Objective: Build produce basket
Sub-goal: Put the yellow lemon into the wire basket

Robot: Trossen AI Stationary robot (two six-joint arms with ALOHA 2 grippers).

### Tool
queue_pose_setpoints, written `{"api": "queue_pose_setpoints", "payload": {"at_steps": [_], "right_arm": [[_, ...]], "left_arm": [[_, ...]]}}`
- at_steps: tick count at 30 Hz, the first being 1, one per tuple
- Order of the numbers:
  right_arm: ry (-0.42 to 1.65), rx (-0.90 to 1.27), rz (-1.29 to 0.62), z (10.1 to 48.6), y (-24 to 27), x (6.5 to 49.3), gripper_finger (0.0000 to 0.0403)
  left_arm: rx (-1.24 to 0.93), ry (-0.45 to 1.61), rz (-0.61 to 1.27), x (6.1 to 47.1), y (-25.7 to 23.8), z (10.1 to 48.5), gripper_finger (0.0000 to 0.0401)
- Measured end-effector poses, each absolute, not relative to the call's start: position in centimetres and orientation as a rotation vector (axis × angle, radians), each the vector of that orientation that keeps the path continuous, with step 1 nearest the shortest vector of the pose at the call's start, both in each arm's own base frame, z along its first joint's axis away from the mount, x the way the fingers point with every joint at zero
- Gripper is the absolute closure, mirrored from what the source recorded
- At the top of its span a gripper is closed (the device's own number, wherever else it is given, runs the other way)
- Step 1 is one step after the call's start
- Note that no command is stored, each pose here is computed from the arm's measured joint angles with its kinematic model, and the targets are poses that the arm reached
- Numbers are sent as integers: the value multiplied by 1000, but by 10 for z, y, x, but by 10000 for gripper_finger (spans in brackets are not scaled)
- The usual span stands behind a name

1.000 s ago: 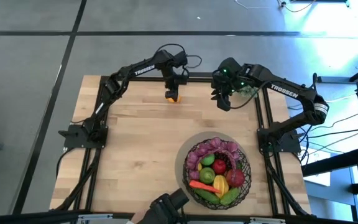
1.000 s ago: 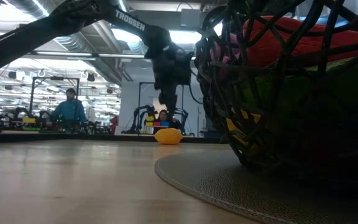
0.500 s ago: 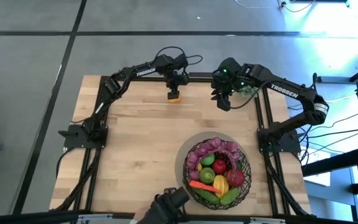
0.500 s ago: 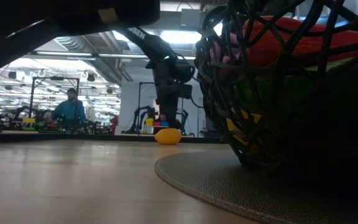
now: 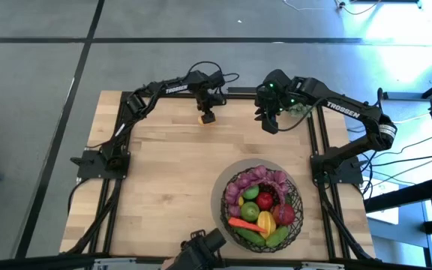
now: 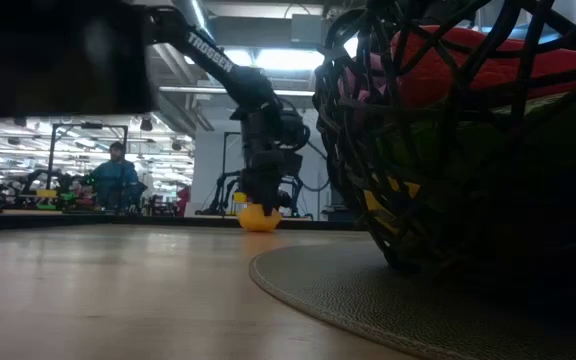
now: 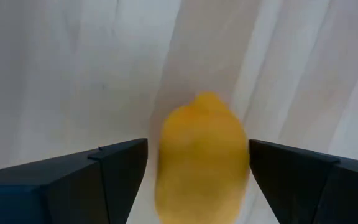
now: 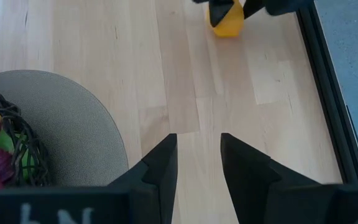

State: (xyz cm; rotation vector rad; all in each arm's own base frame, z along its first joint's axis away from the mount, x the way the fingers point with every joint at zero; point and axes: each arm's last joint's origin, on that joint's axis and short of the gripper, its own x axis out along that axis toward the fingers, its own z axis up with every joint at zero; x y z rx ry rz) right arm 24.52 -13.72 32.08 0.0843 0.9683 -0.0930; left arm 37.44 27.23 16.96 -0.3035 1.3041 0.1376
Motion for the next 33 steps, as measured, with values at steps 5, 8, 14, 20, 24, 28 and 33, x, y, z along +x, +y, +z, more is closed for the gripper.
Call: {"api": "queue_pose_setpoints", "payload": {"at_steps": [5, 8, 14, 20, 24, 28, 33], "right_arm": [[968, 84, -93, 321, -137, 245, 285], [968, 85, -93, 321, -137, 245, 285], [968, 85, -93, 321, -137, 245, 285], [968, 85, -93, 321, -137, 245, 285], [968, 85, -93, 321, -137, 245, 285], [968, 85, -93, 321, -137, 245, 285], [968, 84, -93, 321, -137, 245, 285]], "left_arm": [[-313, 1311, 130, 374, 267, 155, 136], [-304, 1312, 121, 376, 264, 153, 136], [-283, 1315, 103, 377, 262, 153, 136], [-243, 1343, 144, 379, 260, 153, 146], [-185, 1376, 182, 381, 256, 153, 163], [-170, 1382, 184, 384, 253, 153, 191], [-162, 1387, 179, 385, 249, 154, 215]]}}
